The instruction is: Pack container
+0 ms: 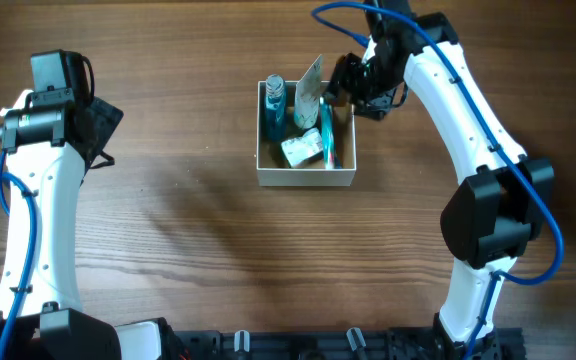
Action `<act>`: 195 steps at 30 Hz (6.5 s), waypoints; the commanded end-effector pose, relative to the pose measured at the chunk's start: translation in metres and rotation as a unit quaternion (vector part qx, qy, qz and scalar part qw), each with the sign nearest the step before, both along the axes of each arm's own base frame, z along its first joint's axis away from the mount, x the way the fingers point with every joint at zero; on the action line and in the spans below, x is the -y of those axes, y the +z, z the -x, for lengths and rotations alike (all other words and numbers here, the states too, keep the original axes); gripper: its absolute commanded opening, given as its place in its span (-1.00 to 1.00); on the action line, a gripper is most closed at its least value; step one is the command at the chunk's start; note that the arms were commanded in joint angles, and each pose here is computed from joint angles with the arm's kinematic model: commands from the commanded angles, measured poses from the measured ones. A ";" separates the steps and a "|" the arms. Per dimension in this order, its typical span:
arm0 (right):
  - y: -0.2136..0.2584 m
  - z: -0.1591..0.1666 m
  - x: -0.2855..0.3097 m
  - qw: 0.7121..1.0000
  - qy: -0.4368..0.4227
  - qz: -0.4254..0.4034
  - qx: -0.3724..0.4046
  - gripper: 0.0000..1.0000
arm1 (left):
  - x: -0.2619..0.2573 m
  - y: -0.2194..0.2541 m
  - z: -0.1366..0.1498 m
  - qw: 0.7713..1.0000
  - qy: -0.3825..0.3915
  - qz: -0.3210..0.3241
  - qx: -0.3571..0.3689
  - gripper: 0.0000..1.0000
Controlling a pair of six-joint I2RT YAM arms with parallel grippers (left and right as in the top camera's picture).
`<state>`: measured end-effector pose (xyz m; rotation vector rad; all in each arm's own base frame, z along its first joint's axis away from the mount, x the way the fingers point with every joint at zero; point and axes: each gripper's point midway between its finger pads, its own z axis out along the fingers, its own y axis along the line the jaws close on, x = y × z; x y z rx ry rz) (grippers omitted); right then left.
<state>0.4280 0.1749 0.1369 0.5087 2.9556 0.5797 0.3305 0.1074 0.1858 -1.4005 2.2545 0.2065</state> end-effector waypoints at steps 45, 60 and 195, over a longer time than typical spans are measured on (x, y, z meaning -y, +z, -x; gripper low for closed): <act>-0.076 0.042 0.300 0.946 0.208 0.244 -0.041 1.00 | -0.004 0.010 0.000 1.000 0.004 -0.010 0.012 0.99; -0.112 0.049 0.298 0.947 0.207 0.243 -0.039 0.99 | -0.004 0.010 0.000 1.000 0.004 -0.010 0.011 0.99; 0.015 -0.040 0.265 0.937 0.180 0.255 0.157 0.99 | -0.004 0.010 0.000 1.000 0.004 -0.010 0.012 0.99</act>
